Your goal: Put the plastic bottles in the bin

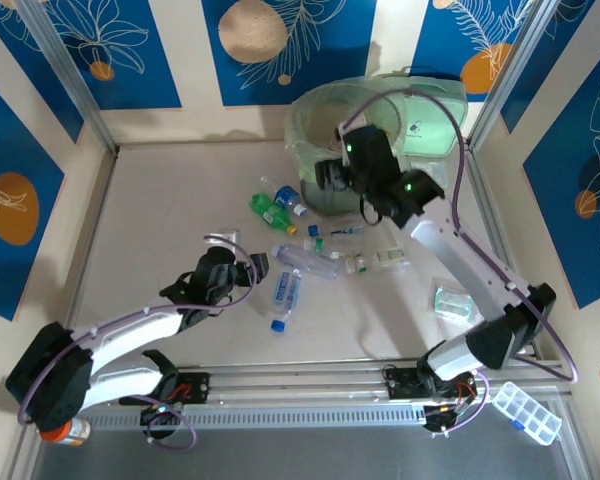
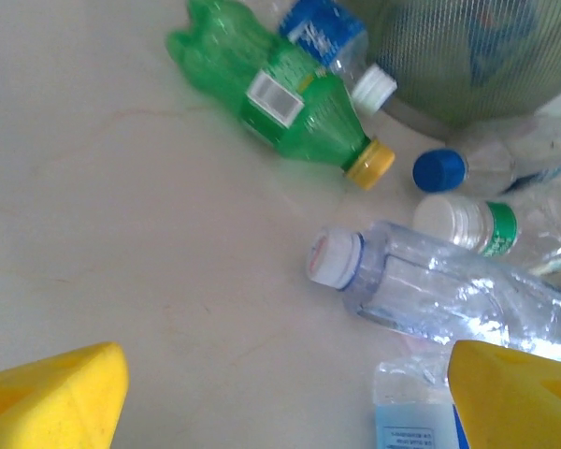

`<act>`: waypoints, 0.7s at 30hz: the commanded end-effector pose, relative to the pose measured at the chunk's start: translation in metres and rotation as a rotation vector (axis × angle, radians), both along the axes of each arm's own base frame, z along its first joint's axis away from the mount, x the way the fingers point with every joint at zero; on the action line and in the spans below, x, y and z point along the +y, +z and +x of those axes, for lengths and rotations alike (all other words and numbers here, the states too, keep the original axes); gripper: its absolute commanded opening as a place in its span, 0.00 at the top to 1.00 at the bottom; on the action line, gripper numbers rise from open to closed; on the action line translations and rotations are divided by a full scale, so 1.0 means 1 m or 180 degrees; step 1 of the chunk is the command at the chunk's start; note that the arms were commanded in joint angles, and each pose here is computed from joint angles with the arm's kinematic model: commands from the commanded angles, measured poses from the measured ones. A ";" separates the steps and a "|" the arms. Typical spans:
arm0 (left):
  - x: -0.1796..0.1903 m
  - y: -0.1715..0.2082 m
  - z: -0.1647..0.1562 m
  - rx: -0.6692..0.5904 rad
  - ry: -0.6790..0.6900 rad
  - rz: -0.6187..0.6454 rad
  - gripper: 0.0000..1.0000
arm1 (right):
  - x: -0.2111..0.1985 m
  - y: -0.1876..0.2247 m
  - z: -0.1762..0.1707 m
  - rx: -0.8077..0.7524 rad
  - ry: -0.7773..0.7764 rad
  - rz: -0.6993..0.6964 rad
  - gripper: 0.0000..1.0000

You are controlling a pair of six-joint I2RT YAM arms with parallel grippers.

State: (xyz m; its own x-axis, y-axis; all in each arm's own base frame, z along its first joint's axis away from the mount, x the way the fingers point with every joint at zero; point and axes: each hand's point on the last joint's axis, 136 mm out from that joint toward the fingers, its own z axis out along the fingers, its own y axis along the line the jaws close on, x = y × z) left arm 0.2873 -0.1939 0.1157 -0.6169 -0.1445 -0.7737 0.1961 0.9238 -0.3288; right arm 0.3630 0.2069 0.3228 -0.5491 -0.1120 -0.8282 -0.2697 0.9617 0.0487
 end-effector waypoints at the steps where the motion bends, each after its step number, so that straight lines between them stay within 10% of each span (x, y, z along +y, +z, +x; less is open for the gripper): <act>1: -0.026 -0.001 -0.005 0.0204 -0.0352 0.0070 0.11 | 0.009 -0.018 -0.023 0.0027 0.0030 0.0559 0.24; 21: -0.077 -0.043 -0.018 0.0895 -0.0510 0.1450 0.01 | -0.091 -0.101 -0.050 -0.0208 -0.0999 0.1195 0.26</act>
State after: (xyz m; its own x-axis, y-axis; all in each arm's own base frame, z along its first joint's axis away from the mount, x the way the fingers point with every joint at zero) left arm 0.2717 -0.2914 0.0831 -0.7756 0.2359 -0.5855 0.3481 0.9336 -0.0850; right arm 0.3095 0.1157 0.2101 -0.4929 0.2881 -0.8210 0.0121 0.9458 0.3246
